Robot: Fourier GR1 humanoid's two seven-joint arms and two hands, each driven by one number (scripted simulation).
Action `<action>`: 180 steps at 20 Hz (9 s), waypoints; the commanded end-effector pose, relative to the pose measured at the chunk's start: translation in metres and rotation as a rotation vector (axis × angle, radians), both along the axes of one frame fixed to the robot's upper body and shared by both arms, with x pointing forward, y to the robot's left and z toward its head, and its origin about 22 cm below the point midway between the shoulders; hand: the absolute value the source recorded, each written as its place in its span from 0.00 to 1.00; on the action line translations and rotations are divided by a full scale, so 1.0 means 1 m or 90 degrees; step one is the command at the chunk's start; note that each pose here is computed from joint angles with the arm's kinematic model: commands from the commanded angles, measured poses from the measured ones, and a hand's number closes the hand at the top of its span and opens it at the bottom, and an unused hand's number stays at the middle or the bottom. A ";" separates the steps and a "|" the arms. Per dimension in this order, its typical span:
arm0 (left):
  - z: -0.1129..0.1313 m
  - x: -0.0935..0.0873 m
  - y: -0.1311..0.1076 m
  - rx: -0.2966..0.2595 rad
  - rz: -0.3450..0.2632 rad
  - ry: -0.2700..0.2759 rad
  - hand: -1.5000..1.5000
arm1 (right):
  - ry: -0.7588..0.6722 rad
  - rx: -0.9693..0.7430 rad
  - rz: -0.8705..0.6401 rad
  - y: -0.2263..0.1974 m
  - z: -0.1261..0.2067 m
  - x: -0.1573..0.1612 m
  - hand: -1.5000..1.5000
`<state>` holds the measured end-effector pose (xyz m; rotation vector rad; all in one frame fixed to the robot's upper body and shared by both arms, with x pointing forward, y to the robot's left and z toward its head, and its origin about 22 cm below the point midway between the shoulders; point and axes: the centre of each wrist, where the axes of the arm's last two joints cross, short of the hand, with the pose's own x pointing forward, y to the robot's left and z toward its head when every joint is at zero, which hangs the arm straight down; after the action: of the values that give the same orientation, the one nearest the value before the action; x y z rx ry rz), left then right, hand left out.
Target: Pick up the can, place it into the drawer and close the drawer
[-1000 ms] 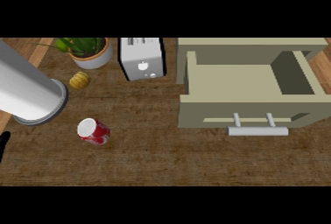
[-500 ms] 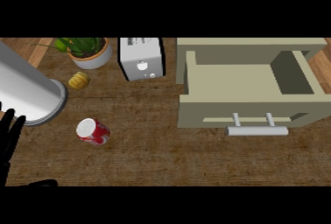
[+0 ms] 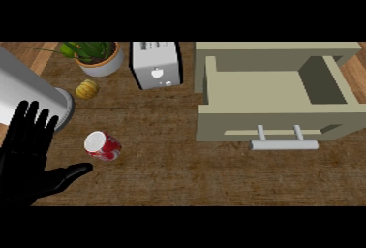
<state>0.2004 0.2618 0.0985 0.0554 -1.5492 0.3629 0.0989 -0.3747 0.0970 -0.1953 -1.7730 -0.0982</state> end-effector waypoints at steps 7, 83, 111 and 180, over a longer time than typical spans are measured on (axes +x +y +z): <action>-0.055 0.012 -0.005 0.015 0.019 0.034 0.00 | -0.005 0.000 0.004 0.018 0.004 -0.032 0.00; -0.101 0.115 -0.043 -0.083 -0.151 -0.084 1.00 | -0.005 0.023 -0.003 0.000 0.015 -0.044 0.00; 0.076 0.184 -0.166 0.021 -0.193 -0.130 1.00 | -0.016 0.026 0.005 0.018 0.032 -0.034 0.00; 0.080 0.219 -0.279 0.081 -0.116 -0.068 0.00 | -0.100 -0.194 0.053 0.020 0.069 -0.012 0.00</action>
<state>0.4194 -0.0139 0.1681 0.0308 -1.6613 0.1033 0.0909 -0.3583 0.1446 -0.1980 -1.9045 0.0314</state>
